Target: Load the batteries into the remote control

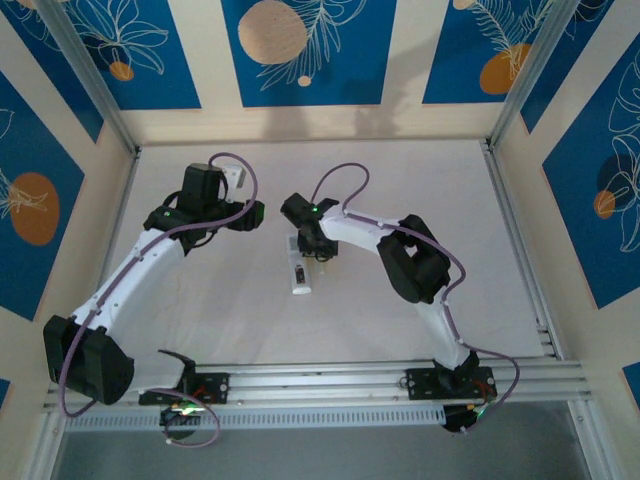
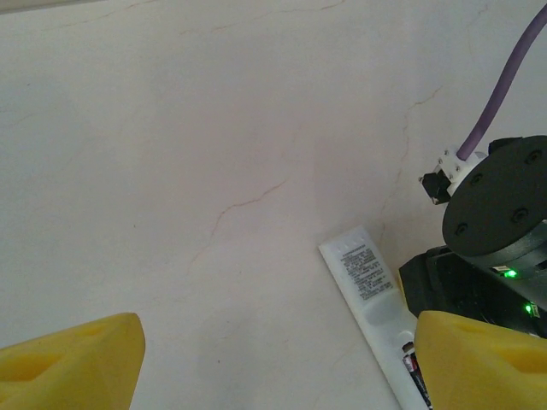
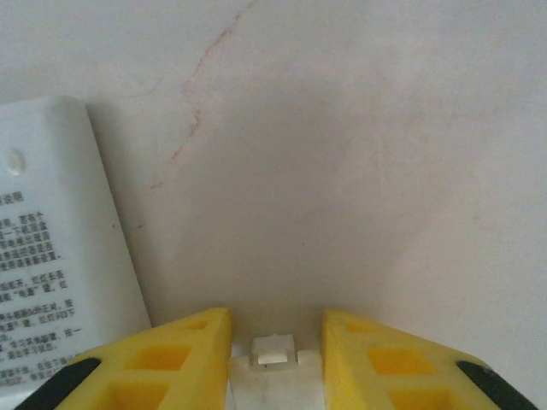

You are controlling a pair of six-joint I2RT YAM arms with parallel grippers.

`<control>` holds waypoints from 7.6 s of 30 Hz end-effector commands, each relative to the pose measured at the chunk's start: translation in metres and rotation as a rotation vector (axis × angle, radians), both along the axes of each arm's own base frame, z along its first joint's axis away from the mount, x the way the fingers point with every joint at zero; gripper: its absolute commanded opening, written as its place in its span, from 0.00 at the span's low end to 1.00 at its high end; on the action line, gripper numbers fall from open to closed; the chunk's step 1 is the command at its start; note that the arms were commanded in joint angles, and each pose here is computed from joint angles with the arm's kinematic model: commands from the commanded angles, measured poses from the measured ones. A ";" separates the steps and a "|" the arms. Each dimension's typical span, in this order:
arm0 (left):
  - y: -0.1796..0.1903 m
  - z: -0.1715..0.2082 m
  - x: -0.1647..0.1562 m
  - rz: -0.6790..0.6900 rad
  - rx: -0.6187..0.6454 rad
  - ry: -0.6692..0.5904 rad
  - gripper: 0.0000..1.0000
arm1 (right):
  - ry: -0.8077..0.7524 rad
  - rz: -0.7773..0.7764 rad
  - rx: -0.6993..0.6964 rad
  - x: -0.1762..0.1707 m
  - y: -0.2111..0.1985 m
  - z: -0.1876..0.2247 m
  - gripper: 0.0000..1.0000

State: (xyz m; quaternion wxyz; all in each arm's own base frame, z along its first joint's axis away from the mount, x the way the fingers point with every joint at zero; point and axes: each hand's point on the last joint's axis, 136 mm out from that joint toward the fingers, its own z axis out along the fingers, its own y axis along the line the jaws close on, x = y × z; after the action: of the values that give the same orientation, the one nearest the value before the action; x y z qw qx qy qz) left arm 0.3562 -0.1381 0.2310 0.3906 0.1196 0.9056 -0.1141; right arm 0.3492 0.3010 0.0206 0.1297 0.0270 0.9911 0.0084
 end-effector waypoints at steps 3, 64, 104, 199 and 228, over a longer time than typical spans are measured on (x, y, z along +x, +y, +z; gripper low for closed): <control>0.001 0.009 -0.001 -0.008 -0.015 -0.015 0.82 | 0.026 0.025 -0.029 -0.007 0.003 -0.007 0.34; 0.043 -0.009 0.016 0.245 -0.070 0.065 1.00 | -0.160 0.031 0.070 -0.027 0.055 0.037 0.21; 0.042 -0.010 0.015 0.234 -0.069 0.069 1.00 | -0.045 0.076 0.047 -0.040 0.054 0.024 0.20; 0.042 -0.012 0.015 0.234 -0.065 0.074 1.00 | 0.014 0.074 -0.075 -0.070 0.035 0.026 0.18; 0.041 -0.018 0.016 0.232 -0.064 0.091 1.00 | -0.018 0.077 -0.019 -0.059 0.039 0.029 0.18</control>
State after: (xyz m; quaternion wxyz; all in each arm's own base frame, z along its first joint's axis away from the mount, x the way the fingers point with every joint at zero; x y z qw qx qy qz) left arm 0.3707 -0.0973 0.2140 0.3677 -0.0010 0.9249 -0.0964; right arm 0.2881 0.3389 0.0488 0.1403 -0.0131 0.9900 -0.0034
